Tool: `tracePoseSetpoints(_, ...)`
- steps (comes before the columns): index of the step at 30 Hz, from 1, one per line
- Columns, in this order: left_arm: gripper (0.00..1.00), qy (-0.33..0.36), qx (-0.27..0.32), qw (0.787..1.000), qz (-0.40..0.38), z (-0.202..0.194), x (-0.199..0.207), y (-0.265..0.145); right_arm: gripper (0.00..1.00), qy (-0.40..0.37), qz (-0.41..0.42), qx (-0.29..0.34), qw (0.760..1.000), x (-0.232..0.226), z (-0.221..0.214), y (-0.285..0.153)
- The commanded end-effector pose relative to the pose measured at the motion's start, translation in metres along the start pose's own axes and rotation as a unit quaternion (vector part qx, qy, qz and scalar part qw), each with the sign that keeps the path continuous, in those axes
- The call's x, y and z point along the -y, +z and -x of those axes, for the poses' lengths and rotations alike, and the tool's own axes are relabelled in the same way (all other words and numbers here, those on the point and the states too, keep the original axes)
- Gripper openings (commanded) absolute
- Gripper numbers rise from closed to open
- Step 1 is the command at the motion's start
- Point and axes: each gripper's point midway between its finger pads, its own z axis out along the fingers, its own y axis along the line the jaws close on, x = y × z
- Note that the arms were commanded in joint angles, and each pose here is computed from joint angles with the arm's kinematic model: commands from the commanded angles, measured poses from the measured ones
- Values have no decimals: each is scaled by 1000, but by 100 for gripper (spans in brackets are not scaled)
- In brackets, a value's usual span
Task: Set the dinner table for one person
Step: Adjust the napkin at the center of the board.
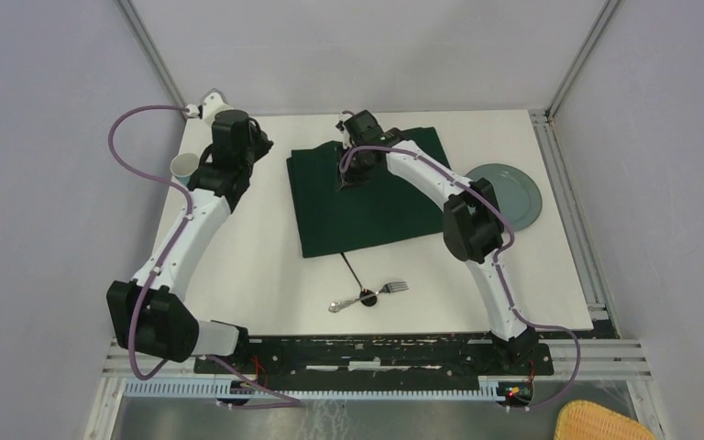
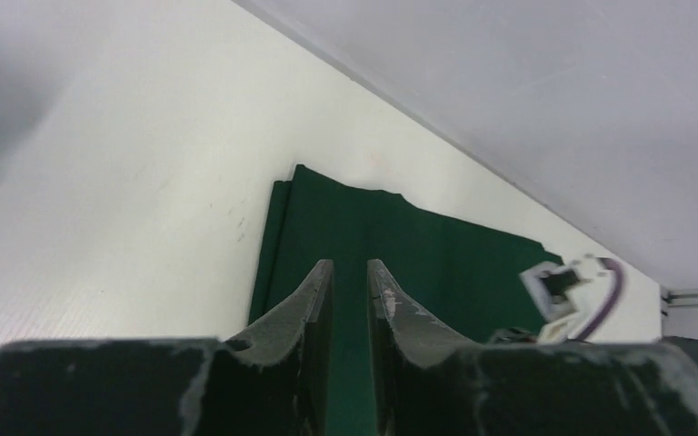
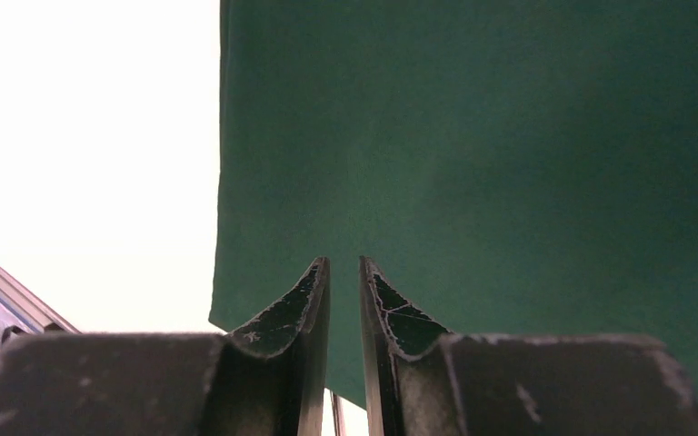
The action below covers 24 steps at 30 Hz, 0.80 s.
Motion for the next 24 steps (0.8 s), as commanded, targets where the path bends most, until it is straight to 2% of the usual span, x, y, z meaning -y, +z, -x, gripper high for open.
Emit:
tracePoseSetpoints(1, 30, -3, 22, 1000, 0, 21, -1, -17, 23, -26, -6, -18, 999, -11, -9, 13)
tracePoseSetpoints(9, 31, -5, 10, 1000, -19, 19, 1, -27, 24, -55, -15, -32, 998, -27, -24, 21)
tracePoseSetpoints(17, 31, -8, -23, 999, -36, 6, 10, -20, 26, -87, -39, -41, 995, -29, -37, 20)
tracePoseSetpoints(24, 31, -4, -32, 999, -32, -2, 5, -19, 27, -124, -45, -30, 991, -33, -28, 22)
